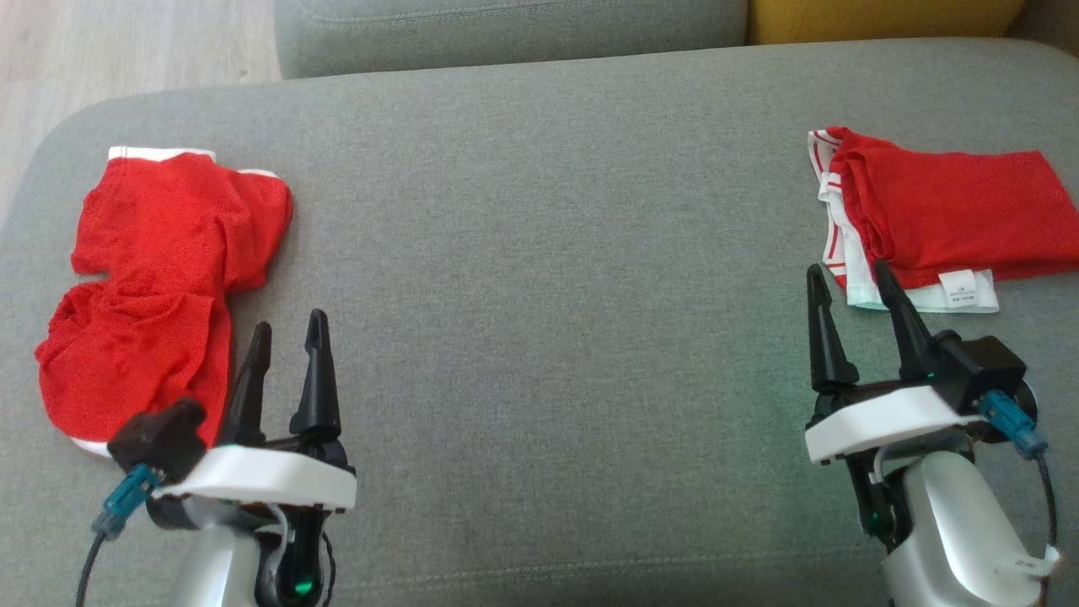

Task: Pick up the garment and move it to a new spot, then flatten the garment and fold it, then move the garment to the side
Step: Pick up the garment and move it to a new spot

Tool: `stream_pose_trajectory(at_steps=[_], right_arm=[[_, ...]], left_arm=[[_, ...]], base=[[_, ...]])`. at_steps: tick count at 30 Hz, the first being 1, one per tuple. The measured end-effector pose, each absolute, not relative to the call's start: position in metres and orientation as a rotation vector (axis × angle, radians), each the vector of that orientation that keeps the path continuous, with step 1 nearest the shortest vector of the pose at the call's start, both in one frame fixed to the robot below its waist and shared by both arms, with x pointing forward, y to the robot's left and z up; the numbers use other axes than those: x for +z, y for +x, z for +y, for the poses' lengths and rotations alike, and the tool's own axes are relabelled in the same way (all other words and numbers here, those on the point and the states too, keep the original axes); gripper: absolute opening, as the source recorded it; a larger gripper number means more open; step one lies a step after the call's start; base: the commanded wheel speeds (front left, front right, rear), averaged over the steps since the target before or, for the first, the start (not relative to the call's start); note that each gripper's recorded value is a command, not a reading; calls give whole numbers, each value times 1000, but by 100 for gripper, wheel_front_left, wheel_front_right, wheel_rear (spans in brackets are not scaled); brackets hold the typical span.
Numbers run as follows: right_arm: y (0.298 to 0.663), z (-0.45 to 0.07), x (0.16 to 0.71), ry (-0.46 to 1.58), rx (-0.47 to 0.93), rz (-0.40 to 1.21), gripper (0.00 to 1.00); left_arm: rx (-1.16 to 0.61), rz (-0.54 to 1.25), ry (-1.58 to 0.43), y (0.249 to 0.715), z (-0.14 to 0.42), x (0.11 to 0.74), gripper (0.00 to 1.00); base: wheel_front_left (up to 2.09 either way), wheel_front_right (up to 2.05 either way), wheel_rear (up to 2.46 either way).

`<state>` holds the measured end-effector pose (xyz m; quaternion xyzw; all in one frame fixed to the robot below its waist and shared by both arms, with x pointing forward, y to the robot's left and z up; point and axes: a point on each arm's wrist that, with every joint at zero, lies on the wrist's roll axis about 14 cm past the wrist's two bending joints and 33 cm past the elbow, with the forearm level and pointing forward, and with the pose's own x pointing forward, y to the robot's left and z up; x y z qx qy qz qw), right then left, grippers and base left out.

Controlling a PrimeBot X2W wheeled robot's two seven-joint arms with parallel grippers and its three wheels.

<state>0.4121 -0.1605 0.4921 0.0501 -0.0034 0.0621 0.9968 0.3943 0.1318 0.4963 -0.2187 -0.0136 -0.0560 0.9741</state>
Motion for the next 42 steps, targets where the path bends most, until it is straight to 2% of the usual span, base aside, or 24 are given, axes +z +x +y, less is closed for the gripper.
stream_pose_trajectory(at_steps=[14, 31, 42], right_arm=[[420, -138, 488, 106, 182, 2, 100], [436, -15, 476, 115, 539, 53, 100], [435, 35, 476, 121, 678, 66, 100]], left_arm=[[-53, -42, -436, 390, 152, 497, 100], [220, -108, -409, 349, 238, 505, 100], [358, -146, -390, 319, 277, 512, 100]], base=[[0, 0, 0], [0, 0, 0], [0, 0, 0]])
